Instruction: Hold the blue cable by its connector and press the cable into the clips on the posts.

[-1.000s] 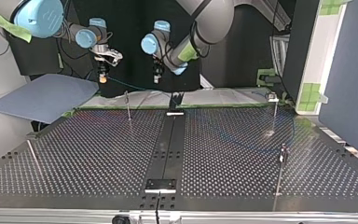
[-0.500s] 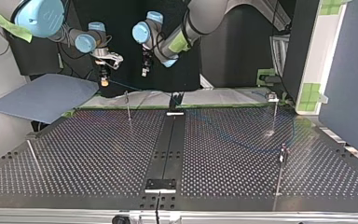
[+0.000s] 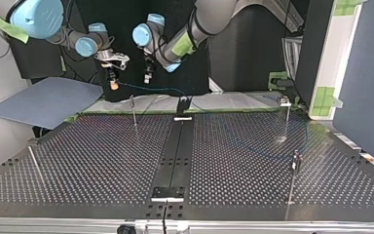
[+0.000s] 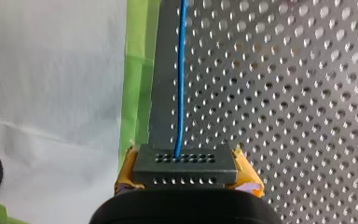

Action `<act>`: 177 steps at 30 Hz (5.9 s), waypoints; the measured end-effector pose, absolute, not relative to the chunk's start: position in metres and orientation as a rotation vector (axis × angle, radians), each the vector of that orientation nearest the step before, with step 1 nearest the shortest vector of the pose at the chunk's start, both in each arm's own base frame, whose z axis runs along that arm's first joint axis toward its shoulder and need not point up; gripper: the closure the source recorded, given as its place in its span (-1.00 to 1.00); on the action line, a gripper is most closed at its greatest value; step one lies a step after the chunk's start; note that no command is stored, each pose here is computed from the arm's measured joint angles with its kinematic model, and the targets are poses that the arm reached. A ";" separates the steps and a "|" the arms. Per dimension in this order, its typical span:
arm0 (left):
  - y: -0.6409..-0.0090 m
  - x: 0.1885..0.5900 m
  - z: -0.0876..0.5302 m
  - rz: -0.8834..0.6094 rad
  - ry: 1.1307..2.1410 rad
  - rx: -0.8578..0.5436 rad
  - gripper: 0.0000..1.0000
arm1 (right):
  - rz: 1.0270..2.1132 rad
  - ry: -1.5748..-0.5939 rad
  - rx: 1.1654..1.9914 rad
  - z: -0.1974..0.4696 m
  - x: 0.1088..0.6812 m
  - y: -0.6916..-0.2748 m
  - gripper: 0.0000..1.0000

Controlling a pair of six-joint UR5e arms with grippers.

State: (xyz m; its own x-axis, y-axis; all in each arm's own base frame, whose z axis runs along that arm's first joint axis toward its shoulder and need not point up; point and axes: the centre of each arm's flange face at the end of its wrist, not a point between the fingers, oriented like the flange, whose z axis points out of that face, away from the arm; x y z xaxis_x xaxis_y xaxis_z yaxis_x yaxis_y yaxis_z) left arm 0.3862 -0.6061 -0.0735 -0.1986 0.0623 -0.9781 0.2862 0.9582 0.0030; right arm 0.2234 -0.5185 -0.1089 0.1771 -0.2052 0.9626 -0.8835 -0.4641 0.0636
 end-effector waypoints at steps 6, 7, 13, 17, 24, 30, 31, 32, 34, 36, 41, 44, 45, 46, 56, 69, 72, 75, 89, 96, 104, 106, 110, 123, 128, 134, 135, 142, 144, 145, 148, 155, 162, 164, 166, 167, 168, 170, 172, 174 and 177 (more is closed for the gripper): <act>-0.607 0.386 -0.070 -0.189 1.766 0.234 -0.98 | 1.364 -0.991 1.842 -0.105 0.226 -0.517 1.00; -0.608 0.385 -0.070 -0.193 1.768 0.235 -0.98 | 1.371 -0.984 1.847 -0.104 0.227 -0.517 1.00; -0.611 0.379 -0.071 -0.221 1.776 0.227 -0.98 | 1.415 -0.952 1.878 -0.103 0.230 -0.513 1.00; -0.612 0.379 -0.072 -0.242 1.780 0.203 -0.98 | 1.429 -0.940 1.887 -0.102 0.231 -0.512 1.00; -0.603 0.394 -0.075 -0.238 1.780 0.169 -0.98 | 1.431 -0.939 1.888 -0.102 0.231 -0.512 1.00; -0.595 0.408 -0.093 -0.220 1.809 0.179 -0.98 | 1.427 -0.942 1.888 -0.102 0.232 -0.512 1.00; -0.594 0.410 -0.098 -0.213 1.817 0.180 -0.98 | 1.427 -0.943 1.887 -0.102 0.232 -0.512 1.00; -0.593 0.413 -0.101 -0.207 1.822 0.179 -0.98 | 1.426 -0.943 1.887 -0.103 0.232 -0.511 1.00; -0.590 0.419 -0.109 -0.195 1.823 0.165 -0.98 | 1.424 -0.945 1.887 -0.103 0.233 -0.511 1.00; -0.589 0.426 -0.114 -0.190 1.816 0.147 -0.98 | 1.422 -0.946 1.887 -0.103 0.233 -0.511 1.00; -0.593 0.451 -0.109 -0.205 1.774 0.101 -0.98 | 1.421 -0.947 1.889 -0.103 0.234 -0.510 1.00; -0.594 0.463 -0.104 -0.218 1.759 0.089 -0.98 | 1.422 -0.946 1.891 -0.103 0.235 -0.510 1.00; -0.594 0.466 -0.103 -0.224 1.756 0.087 -0.98 | 1.422 -0.946 1.891 -0.103 0.235 -0.510 1.00; -0.594 0.470 -0.101 -0.232 1.752 0.086 -0.98 | 1.422 -0.945 1.891 -0.103 0.235 -0.510 1.00; -0.585 0.490 -0.099 -0.243 1.769 0.100 -0.07 | 1.419 -0.948 1.889 -0.103 0.236 -0.509 1.00; -0.577 0.482 -0.108 -0.174 1.760 0.143 1.00 | 1.400 -0.975 1.869 -0.103 0.230 -0.512 1.00; -0.578 0.479 -0.108 -0.155 1.759 0.141 1.00 | 1.397 -0.979 1.866 -0.103 0.229 -0.513 1.00; -0.579 0.475 -0.107 -0.138 1.758 0.135 1.00 | 1.395 -0.982 1.864 -0.103 0.228 -0.514 1.00; -0.625 0.417 -0.064 -0.120 1.730 0.128 1.00 | 1.397 -1.016 1.796 -0.080 0.207 -0.519 1.00; -0.639 0.411 -0.056 -0.144 1.701 0.138 1.00 | 1.441 -1.053 1.718 -0.065 0.196 -0.531 1.00; -0.648 0.430 -0.041 -0.182 1.672 0.124 1.00 | 1.497 -1.086 1.635 -0.060 0.188 -0.543 1.00; -0.647 0.437 -0.041 -0.188 1.666 0.118 1.00 | 1.513 -1.100 1.623 -0.058 0.188 -0.546 1.00; -0.647 0.447 -0.045 -0.189 1.667 0.117 1.00 | 1.538 -1.134 1.605 -0.057 0.187 -0.549 1.00; -0.648 0.472 -0.042 -0.201 1.656 0.106 1.00 | 1.576 -1.212 1.547 -0.054 0.173 -0.561 1.00; -0.648 0.475 -0.057 -0.190 1.677 0.124 1.00 | 1.578 -1.225 1.535 -0.054 0.168 -0.563 1.00; -0.646 0.471 -0.070 -0.188 1.697 0.132 1.00 | 1.576 -1.223 1.532 -0.054 0.166 -0.564 1.00; -0.645 0.471 -0.071 -0.188 1.698 0.131 1.00 | 1.575 -1.221 1.532 -0.054 0.166 -0.564 1.00; -0.643 0.474 -0.071 -0.194 1.700 0.124 1.00 | 1.571 -1.224 1.525 -0.053 0.165 -0.566 1.00; -0.643 0.475 -0.071 -0.196 1.699 0.123 1.00 | 1.570 -1.223 1.523 -0.053 0.165 -0.566 1.00; -0.643 0.476 -0.071 -0.198 1.698 0.121 1.00 | 1.569 -1.223 1.523 -0.053 0.165 -0.566 1.00; -0.642 0.478 -0.071 -0.202 1.695 0.117 1.00 | 1.568 -1.223 1.522 -0.053 0.164 -0.567 1.00; -0.639 0.483 -0.073 -0.213 1.694 0.120 1.00 | 1.569 -1.220 1.525 -0.053 0.166 -0.566 1.00; -0.630 0.497 -0.076 -0.216 1.694 0.116 1.00 | 1.568 -1.214 1.533 -0.053 0.170 -0.565 1.00; -0.626 0.500 -0.078 -0.215 1.698 0.118 1.00 | 1.568 -1.212 1.534 -0.054 0.170 -0.565 1.00; -0.622 0.503 -0.079 -0.212 1.701 0.117 1.00 | 1.568 -1.212 1.535 -0.054 0.171 -0.565 1.00; -0.621 0.504 -0.079 -0.210 1.702 0.116 1.00 | 1.568 -1.212 1.535 -0.054 0.171 -0.564 1.00; -0.619 0.506 -0.080 -0.207 1.704 0.116 1.00 | 1.566 -1.212 1.534 -0.054 0.171 -0.564 1.00; -0.616 0.507 -0.081 -0.202 1.710 0.117 1.00 | 1.562 -1.215 1.532 -0.055 0.170 -0.564 1.00; -0.616 0.508 -0.081 -0.201 1.711 0.116 1.00 | 1.556 -1.219 1.529 -0.056 0.170 -0.564 1.00; -0.615 0.509 -0.081 -0.202 1.711 0.115 1.00 | 1.553 -1.220 1.527 -0.057 0.170 -0.564 1.00; -0.613 0.512 -0.081 -0.210 1.712 0.111 1.00 | 1.550 -1.222 1.526 -0.058 0.169 -0.564 1.00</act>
